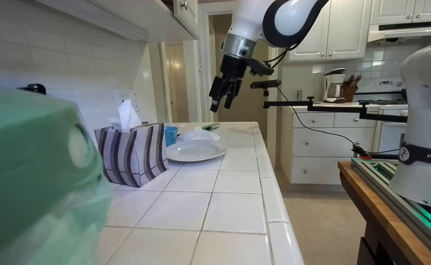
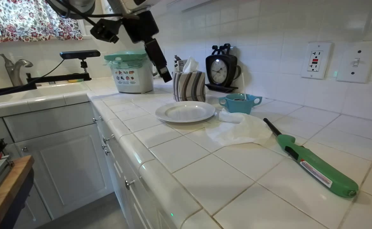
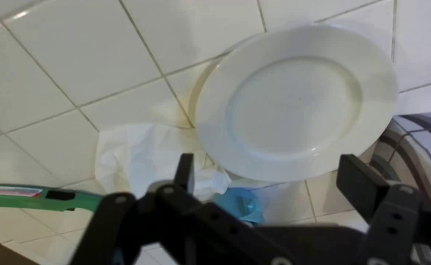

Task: Place the blue cup on the plate and stir the contents

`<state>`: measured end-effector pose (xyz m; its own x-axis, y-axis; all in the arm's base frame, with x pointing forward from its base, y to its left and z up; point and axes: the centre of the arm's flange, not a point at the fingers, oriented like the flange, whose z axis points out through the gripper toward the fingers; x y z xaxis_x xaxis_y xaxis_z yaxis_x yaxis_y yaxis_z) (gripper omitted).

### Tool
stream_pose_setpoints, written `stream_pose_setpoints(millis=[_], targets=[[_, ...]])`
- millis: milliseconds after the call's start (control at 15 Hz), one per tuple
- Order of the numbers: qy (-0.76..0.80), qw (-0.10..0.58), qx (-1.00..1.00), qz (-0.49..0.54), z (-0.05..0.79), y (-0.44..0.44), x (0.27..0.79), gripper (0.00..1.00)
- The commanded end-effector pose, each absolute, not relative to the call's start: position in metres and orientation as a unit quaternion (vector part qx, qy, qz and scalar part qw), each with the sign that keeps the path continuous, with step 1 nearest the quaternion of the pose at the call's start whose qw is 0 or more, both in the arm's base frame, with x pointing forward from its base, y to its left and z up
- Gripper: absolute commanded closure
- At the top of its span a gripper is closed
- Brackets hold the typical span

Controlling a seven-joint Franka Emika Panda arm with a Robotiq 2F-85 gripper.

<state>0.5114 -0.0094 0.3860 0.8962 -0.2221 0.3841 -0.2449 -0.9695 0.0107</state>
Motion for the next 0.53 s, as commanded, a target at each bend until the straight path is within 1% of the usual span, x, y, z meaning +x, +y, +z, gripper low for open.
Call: stream_pose_setpoints(millis=[0, 67, 133, 200, 467], targets=[[-0.136, 0.04, 0.964, 0.225, 0.384, -0.005, 0.547, 0.0], [-0.134, 0.039, 0.965, 0.222, 0.385, -0.003, 0.553, 0.0], [-0.122, 0.027, 0.973, 0.196, 0.393, 0.003, 0.549, 0.0], [-0.127, 0.031, 0.968, 0.213, 0.386, -0.005, 0.541, 0.0], [-0.123, 0.029, 0.971, 0.203, 0.387, 0.005, 0.544, 0.0]])
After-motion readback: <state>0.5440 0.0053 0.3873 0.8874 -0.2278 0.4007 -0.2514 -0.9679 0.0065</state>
